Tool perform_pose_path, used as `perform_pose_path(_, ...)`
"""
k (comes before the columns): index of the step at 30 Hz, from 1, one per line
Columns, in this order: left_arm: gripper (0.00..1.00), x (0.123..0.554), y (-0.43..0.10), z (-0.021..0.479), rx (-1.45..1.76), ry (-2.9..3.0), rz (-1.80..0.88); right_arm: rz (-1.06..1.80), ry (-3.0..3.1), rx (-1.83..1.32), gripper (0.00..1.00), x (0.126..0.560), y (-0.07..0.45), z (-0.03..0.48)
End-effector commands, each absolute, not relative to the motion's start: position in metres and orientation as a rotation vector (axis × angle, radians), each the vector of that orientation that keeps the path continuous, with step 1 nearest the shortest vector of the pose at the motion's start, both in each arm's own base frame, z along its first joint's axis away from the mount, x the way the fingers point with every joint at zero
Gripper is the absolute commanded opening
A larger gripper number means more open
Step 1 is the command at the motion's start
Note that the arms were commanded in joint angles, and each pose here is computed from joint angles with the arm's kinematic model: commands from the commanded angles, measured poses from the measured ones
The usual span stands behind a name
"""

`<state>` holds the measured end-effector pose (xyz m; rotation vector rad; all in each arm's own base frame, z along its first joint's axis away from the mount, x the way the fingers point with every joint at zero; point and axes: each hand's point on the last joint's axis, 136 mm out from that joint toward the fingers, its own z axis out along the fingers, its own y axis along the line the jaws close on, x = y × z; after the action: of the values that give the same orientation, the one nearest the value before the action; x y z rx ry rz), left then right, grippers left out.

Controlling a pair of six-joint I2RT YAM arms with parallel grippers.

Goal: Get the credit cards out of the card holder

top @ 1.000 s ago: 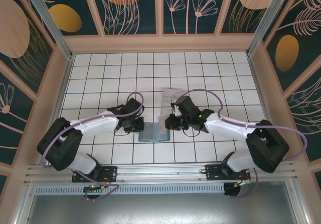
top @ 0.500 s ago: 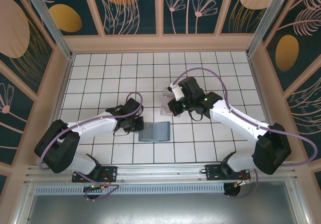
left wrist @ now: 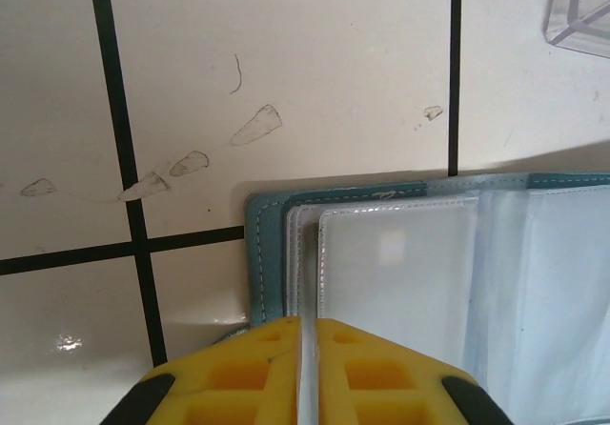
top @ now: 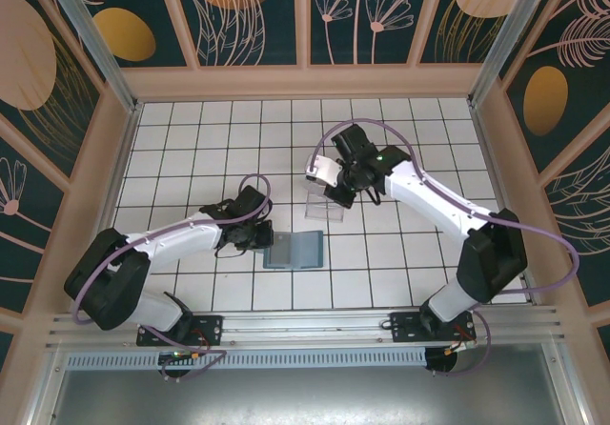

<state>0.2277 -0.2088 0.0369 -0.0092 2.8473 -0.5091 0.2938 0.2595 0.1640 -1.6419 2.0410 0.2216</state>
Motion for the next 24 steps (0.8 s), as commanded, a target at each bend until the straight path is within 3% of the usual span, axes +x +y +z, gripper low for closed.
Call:
perform_pose_path(1, 0.13, 0.230, -0.204, 0.046, -0.001, 2.831, -0.481, 0.161, 1.989, -1.817, 0.00, 0.293, 0.248, 0.163)
perform_pose_path(24, 0.14, 0.232, -0.205, 0.053, -0.011, 2.841, -0.469, 0.026, 1.997, -1.939, 0.00, 0.360, 0.241, 0.169)
